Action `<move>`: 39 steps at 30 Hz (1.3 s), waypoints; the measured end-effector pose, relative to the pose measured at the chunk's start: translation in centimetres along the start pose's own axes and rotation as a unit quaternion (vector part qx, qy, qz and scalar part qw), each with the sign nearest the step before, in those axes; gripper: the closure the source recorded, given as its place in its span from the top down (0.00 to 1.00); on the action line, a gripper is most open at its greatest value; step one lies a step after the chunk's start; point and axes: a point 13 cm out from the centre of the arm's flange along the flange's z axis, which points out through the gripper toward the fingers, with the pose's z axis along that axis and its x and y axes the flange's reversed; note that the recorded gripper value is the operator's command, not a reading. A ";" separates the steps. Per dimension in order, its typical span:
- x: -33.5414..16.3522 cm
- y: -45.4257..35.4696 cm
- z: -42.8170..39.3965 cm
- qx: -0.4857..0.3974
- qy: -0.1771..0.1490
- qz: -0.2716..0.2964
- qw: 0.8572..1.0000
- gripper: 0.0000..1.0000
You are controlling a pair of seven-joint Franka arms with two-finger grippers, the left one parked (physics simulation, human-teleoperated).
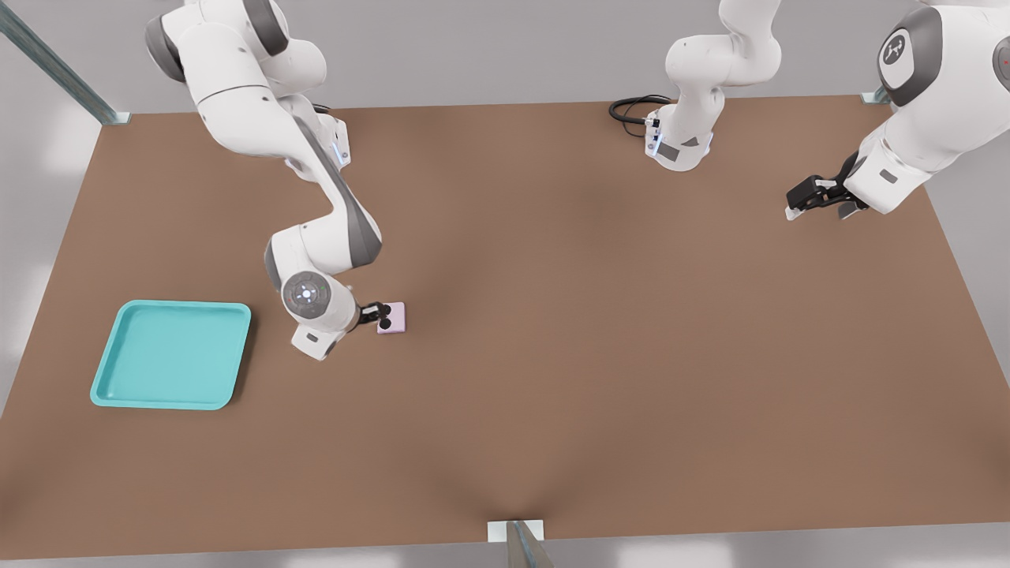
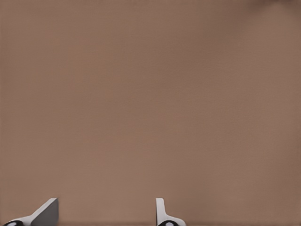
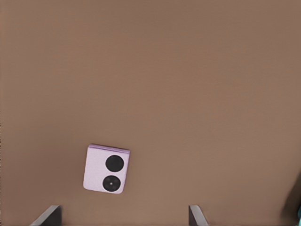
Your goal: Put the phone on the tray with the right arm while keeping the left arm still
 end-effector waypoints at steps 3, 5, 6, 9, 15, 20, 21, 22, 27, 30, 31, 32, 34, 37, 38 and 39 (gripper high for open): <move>1.4 2.3 3.7 -0.003 0.004 0.015 1.000 1.00; 1.6 3.2 6.2 -0.007 0.003 0.033 0.999 1.00; 1.5 3.7 7.5 -0.009 0.002 0.042 0.999 1.00; 1.9 4.1 11.0 -0.015 -0.002 0.072 0.997 1.00; 1.4 4.3 15.5 -0.025 -0.028 0.116 0.993 1.00; 0.0 4.6 16.8 -0.035 -0.054 0.141 0.988 1.00; -0.1 4.6 17.0 -0.035 -0.057 0.144 0.987 1.00; 0.0 4.6 17.3 -0.035 -0.058 0.148 0.987 1.00; 0.9 4.9 17.0 -0.039 -0.070 0.160 0.984 1.00; 1.5 5.2 17.1 -0.040 -0.071 0.165 0.983 1.00; 1.7 5.2 17.3 -0.040 -0.070 0.168 0.982 1.00; 1.8 5.2 17.4 -0.040 -0.069 0.171 0.982 1.00; 1.9 5.2 17.6 -0.041 -0.069 0.175 0.981 0.92; 1.9 5.2 17.9 -0.041 -0.067 0.182 0.980 0.91; 1.9 5.2 18.0 -0.041 -0.067 0.184 0.980 0.91; 1.9 5.3 18.0 -0.041 -0.067 0.185 0.980 0.87</move>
